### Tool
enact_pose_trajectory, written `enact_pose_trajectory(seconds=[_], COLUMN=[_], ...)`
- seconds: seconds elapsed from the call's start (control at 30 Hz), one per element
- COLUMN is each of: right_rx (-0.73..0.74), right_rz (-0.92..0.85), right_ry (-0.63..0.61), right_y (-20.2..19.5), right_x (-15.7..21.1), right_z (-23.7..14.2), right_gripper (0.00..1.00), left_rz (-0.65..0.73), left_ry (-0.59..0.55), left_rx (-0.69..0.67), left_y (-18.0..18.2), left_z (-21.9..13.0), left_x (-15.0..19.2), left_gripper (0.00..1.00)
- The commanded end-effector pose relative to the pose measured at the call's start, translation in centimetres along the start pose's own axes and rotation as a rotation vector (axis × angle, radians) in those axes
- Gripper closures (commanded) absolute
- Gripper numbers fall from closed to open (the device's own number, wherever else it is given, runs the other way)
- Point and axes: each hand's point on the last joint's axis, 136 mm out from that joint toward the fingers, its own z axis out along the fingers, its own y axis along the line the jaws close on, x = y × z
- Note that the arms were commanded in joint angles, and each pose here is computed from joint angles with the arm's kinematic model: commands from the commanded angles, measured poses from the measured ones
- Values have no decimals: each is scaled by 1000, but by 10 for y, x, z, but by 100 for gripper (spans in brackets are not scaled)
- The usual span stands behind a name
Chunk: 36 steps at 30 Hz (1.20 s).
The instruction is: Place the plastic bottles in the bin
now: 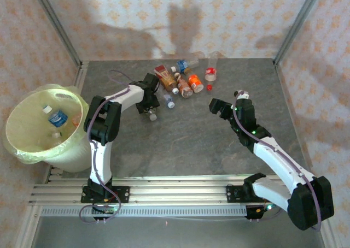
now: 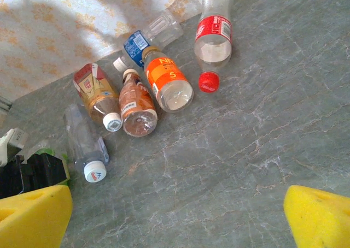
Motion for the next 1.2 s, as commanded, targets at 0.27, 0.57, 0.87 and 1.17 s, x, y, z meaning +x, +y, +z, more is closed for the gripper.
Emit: enact_pose_trajectory(seconds=[0.27,0.57,0.87,1.17], right_rx=[-128,-169,-179,-191], right_rz=[-89,-69,-75,-76], right_ry=[-13,41,42,45], right_y=[20,27,28,30], right_x=[4,13,14,16], right_z=[2,6,7,9], right_gripper=[1,1,1,1], left_rz=[28,27,40,32], left_ry=[-178,-261,-350,-426], left_rx=[76,111,161,283], left_y=[-4,-3,0,1], left_z=[-65,-104,-158,-221], left_x=[-20,-26,-37,-37], left_gripper=[46,47,48,50])
